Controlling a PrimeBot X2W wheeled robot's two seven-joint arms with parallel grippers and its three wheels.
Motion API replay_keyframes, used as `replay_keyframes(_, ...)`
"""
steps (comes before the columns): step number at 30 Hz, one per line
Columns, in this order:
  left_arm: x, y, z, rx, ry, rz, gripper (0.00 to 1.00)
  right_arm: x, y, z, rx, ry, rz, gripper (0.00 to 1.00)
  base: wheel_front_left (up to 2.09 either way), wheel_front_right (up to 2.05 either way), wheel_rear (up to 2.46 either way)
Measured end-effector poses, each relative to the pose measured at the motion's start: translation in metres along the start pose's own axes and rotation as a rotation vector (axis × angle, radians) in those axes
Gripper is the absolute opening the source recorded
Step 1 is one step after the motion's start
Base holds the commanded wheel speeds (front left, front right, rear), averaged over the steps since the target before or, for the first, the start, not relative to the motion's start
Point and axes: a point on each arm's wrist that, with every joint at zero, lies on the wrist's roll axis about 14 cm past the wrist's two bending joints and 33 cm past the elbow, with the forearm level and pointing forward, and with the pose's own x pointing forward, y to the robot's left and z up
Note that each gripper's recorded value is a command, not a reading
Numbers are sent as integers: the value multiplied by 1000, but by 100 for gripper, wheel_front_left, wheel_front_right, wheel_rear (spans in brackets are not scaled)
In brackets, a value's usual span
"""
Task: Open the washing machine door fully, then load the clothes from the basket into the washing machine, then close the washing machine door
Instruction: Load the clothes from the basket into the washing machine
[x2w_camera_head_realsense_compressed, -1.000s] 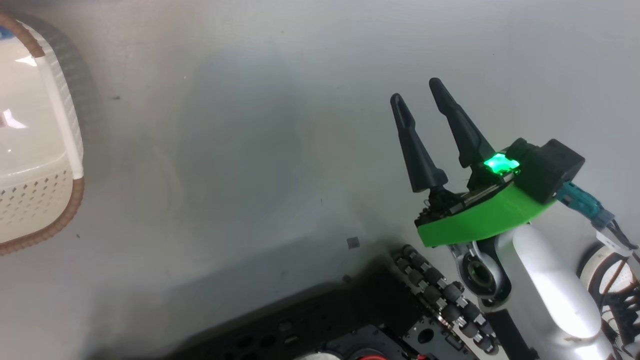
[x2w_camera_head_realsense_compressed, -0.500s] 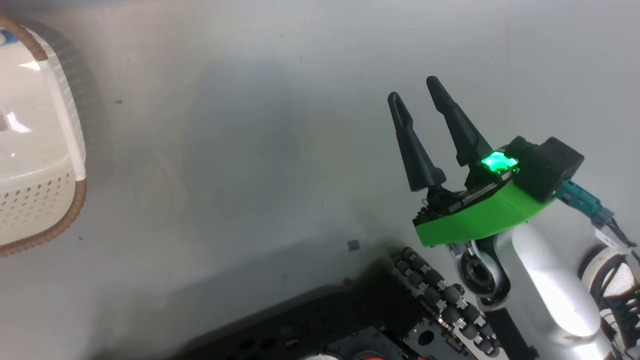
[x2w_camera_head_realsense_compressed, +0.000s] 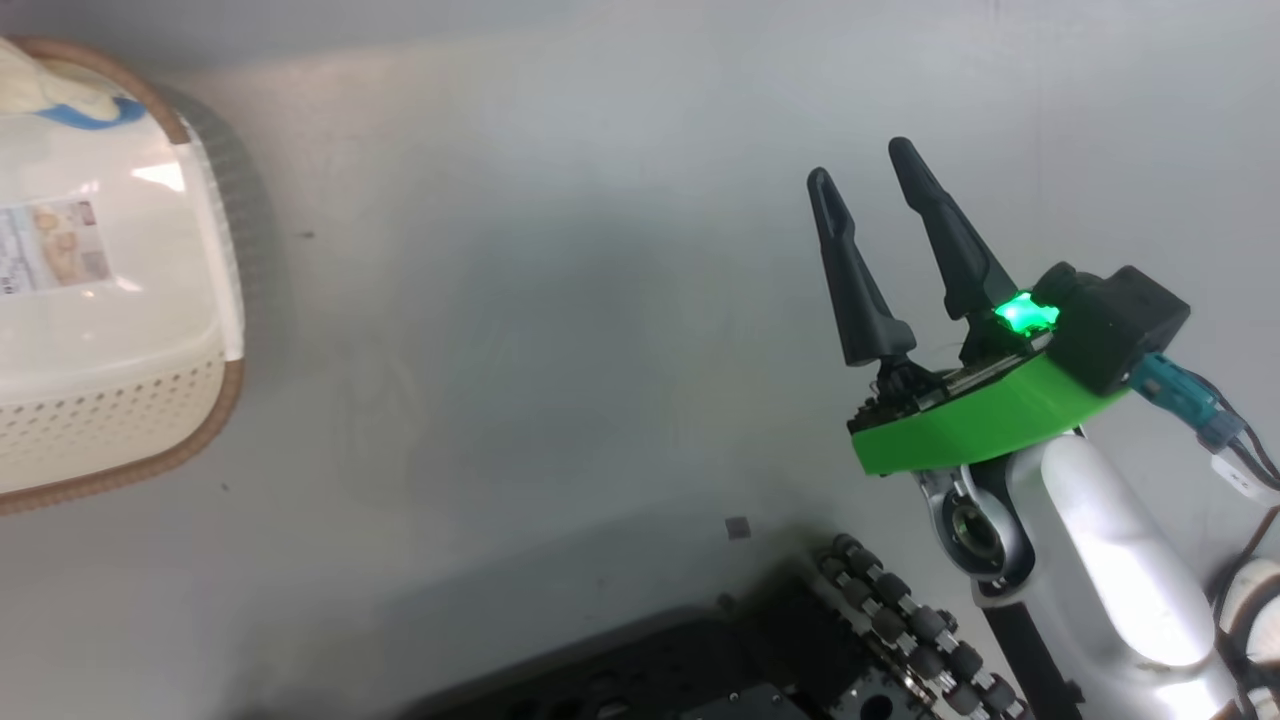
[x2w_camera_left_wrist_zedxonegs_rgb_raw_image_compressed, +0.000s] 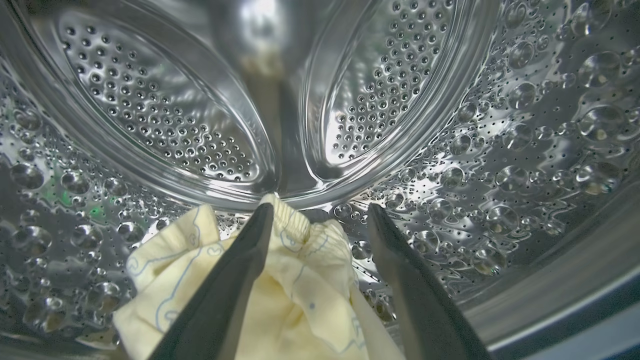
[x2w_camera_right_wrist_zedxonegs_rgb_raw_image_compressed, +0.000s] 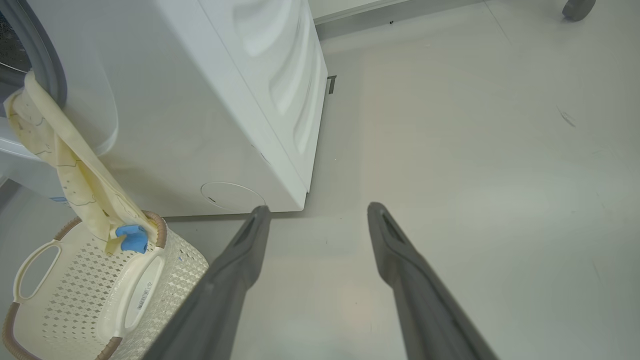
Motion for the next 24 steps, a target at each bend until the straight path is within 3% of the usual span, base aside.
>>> replay_keyframes(14,-78,-24,2,-76,130,-31,100,-6,31,48,-87,-105,77,100,0,0,0)
replay_keyframes(24,-161,-49,59,-149,65,-27,100,-44,51,86,-155,-187,93,100,0,0,0)
